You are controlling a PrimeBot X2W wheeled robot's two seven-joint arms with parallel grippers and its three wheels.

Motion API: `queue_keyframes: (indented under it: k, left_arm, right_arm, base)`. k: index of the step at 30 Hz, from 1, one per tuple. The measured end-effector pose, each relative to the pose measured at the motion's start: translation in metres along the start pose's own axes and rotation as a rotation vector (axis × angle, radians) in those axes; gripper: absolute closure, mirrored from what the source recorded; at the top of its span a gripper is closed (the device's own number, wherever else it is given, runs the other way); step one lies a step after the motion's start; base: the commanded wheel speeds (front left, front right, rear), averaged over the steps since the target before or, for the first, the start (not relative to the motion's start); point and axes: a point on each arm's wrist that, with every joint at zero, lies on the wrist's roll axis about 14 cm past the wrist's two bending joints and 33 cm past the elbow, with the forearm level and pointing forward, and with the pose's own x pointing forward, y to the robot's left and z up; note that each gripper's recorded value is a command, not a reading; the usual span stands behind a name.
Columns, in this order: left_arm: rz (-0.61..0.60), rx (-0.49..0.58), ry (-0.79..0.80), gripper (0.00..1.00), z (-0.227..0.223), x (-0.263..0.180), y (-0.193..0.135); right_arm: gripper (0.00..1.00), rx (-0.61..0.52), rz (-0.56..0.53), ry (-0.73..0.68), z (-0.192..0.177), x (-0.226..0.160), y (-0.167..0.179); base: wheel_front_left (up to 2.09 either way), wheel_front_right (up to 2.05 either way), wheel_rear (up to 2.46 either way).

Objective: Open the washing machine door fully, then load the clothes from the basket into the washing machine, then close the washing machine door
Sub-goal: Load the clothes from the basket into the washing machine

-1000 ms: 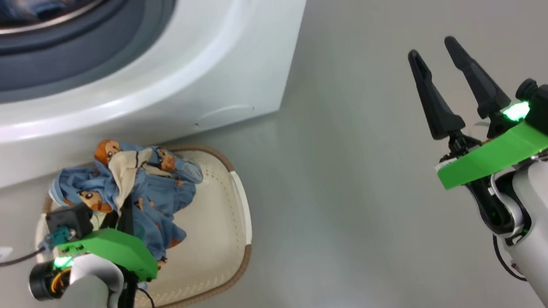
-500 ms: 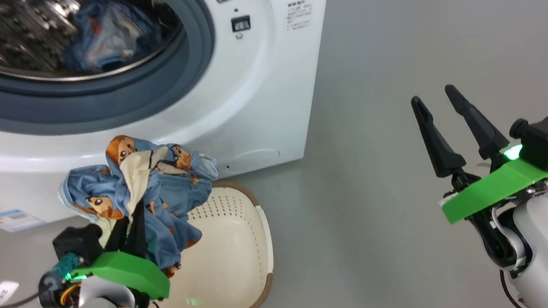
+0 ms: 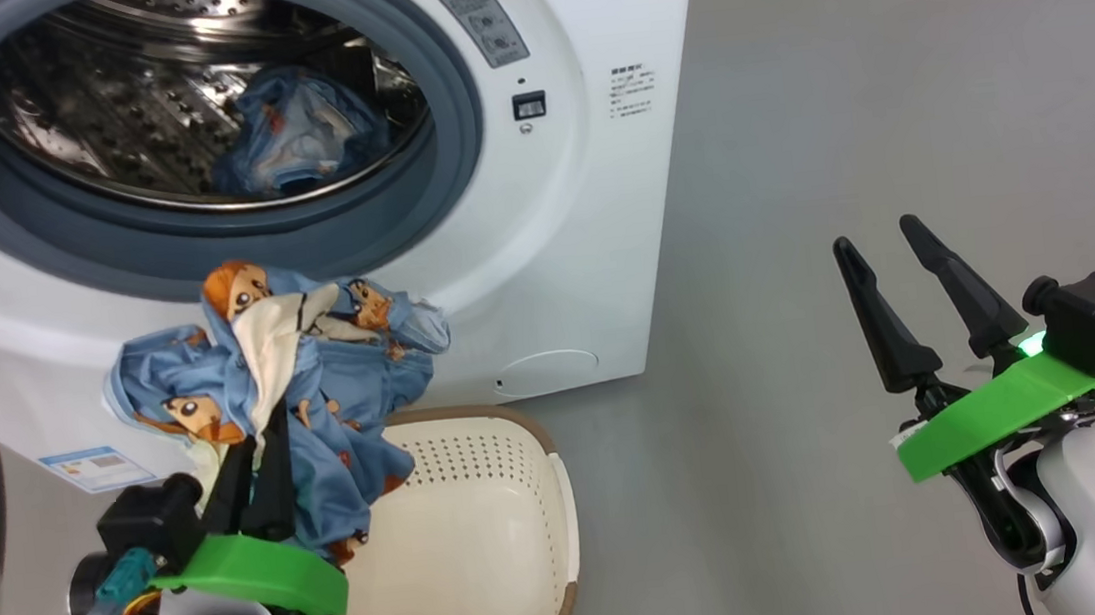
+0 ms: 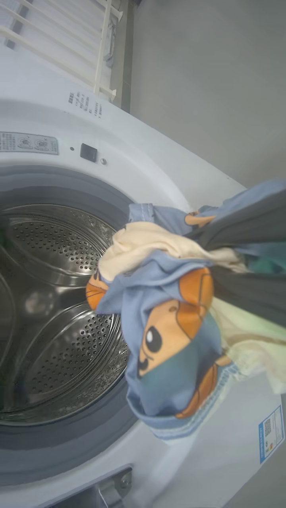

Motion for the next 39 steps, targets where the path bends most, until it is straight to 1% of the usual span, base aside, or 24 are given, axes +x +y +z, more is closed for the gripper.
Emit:
queue_keyframes:
  k: [11,21,26,29,33,39]
  left_arm:
    - [0.014,0.0,-0.133,1.0,0.041,-0.017,-0.004]
    - [0.005,0.002,-0.156,1.0,0.054,-0.02,-0.011]
    - [0.006,0.004,-0.142,1.0,0.052,-0.018,-0.009]
    - [0.006,0.012,-0.143,1.0,0.055,-0.011,-0.006]
    - [0.003,0.031,-0.179,1.0,0.073,0.017,-0.002]
    - [-0.001,0.031,-0.172,1.0,0.077,0.053,0.004]
  right_arm:
    - [0.0,0.001,0.019,-0.006,0.003,0.0,0.006]
    - [0.0,0.0,0.019,-0.006,0.003,0.0,0.006]
    - [0.0,-0.003,0.018,-0.001,0.001,0.0,0.004]
    - [0.0,-0.004,0.018,0.01,-0.003,0.002,0.003]
    - [0.0,-0.004,0.017,0.032,-0.012,0.004,-0.001]
    - [0.0,-0.004,0.0,0.058,-0.023,0.007,-0.01]
  base:
    - [0.0,0.0,0.0]
    - [0.0,0.0,0.0]
    - [0.0,0.0,0.0]
    - [0.0,0.0,0.0]
    - [0.0,0.0,0.0]
    - [0.0,0.0,0.0]
